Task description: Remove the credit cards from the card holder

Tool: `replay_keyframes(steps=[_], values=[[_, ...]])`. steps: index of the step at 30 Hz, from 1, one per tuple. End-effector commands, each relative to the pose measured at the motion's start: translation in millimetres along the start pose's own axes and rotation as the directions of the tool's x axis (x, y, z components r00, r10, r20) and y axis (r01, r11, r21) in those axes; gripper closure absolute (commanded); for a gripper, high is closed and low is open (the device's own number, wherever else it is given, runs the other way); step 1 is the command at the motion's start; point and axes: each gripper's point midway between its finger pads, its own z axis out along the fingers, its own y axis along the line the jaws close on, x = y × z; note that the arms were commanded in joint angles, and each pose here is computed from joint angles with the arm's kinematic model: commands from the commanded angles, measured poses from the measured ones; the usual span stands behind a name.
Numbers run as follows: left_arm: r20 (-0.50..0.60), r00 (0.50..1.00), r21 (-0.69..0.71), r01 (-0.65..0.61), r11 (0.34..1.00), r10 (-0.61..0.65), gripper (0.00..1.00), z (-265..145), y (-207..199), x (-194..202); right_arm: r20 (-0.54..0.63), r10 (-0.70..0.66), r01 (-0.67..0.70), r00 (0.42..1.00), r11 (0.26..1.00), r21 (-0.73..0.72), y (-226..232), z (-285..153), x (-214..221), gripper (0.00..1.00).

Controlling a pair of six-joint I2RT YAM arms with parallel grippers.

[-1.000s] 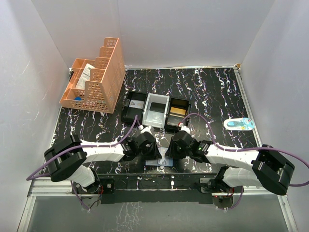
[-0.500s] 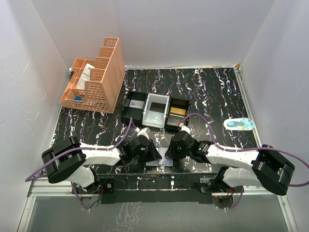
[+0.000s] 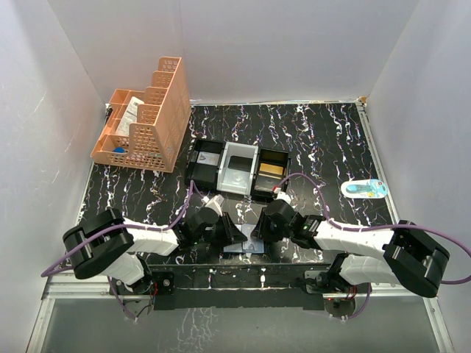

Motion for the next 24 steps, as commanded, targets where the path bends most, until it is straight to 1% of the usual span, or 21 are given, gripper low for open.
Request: replay_keyframes(steps=[1, 5, 11, 15, 24], values=[[0.014, 1.0, 0.141, 0.003, 0.99, -0.005, 0.86, -3.5, -31.8, -7.4, 0.01, 0.002, -0.003, 1.0, 0.999, 0.044, -15.0, 2.6, 1.3, 0.76], [0.02, 1.0, 0.133, 0.016, 0.991, -0.019, 0.9, -3.8, -28.0, -8.0, 0.01, 0.002, -0.002, 1.0, 0.999, 0.046, -15.4, 2.7, 1.0, 0.76], [0.039, 0.999, 0.09, 0.022, 0.996, -0.025, 1.0, -6.4, -20.2, -10.9, 0.014, 0.003, -0.004, 1.0, 0.999, 0.048, -15.8, 1.7, -0.6, 0.76], [0.047, 0.999, 0.038, 0.014, 0.999, -0.015, 1.0, -7.0, -12.1, -12.5, 0.017, 0.002, -0.003, 1.0, 0.999, 0.049, -15.3, 1.2, -1.8, 0.76], [0.062, 0.998, 0.014, 0.0, 1.0, -0.001, 1.0, -13.0, -10.7, -15.8, 0.014, 0.004, -0.004, 1.0, 0.999, 0.041, -13.6, 2.0, -2.1, 0.76]])
